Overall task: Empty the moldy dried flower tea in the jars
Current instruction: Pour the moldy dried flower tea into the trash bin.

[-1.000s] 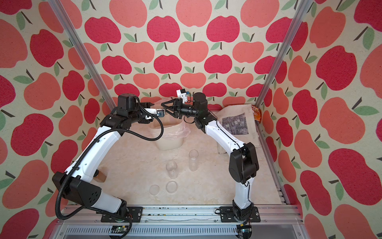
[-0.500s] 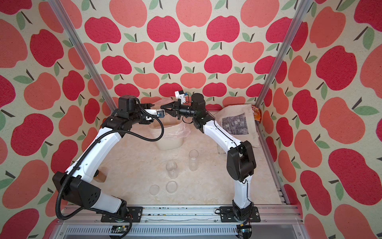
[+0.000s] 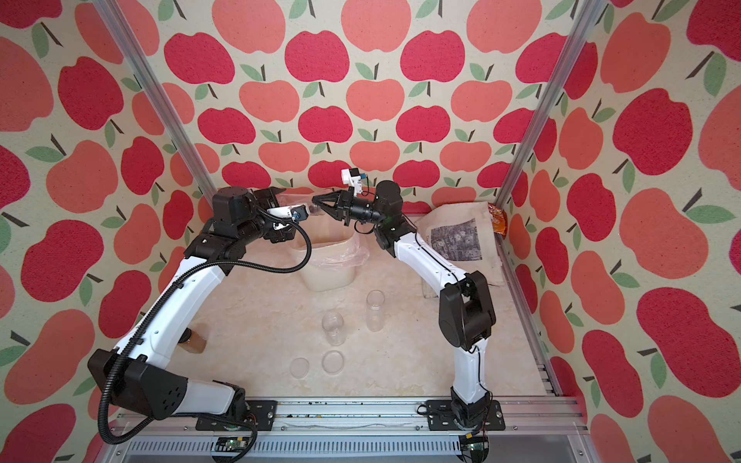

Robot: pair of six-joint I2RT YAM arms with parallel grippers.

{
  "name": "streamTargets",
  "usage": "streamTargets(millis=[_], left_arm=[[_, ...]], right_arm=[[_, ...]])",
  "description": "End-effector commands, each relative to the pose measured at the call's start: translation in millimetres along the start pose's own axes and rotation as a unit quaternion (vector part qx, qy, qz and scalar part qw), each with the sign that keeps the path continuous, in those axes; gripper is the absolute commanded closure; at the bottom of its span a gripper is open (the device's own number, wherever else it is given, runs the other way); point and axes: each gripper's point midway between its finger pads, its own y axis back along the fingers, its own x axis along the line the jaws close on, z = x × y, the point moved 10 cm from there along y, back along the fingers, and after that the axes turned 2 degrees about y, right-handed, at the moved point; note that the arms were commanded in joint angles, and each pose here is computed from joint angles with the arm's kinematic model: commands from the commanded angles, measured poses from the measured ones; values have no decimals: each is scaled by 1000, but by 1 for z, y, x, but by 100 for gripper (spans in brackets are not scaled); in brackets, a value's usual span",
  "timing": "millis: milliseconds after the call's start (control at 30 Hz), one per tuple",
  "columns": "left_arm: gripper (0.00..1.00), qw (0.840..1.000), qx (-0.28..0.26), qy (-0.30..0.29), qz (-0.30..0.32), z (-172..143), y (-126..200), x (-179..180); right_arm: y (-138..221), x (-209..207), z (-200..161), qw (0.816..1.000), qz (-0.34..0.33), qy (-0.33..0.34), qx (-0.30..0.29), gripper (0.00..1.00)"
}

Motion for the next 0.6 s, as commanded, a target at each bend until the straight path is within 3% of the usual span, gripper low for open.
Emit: streamTargets(millis=[0,200,300,333,400,433,500,567], left_arm=[[0,996,-41,70,35,5,19,10],[0,964,-124,222,78,16,66,19],[1,930,-170,316,81,24,89,20],[0,911,-183,359,83,26,96,21],[1,865,-206,449,86,29,109,25],[1,833,-208,506,87,28,113,26],[0,758,-189,617,91,23,117,30],[0,673,-167,715,83,14,117,32]], right_arm=[[1,5,3,1000,18,19,-11,100],[5,3,4,999,16,26,-20,100],[6,3,3,999,18,30,-24,100],[6,3,3,999,19,31,-26,100],[7,5,2,999,21,35,-29,100],[8,6,2,999,23,37,-30,100],[9,7,1,998,26,40,-33,100],[11,8,0,998,27,43,-36,100]])
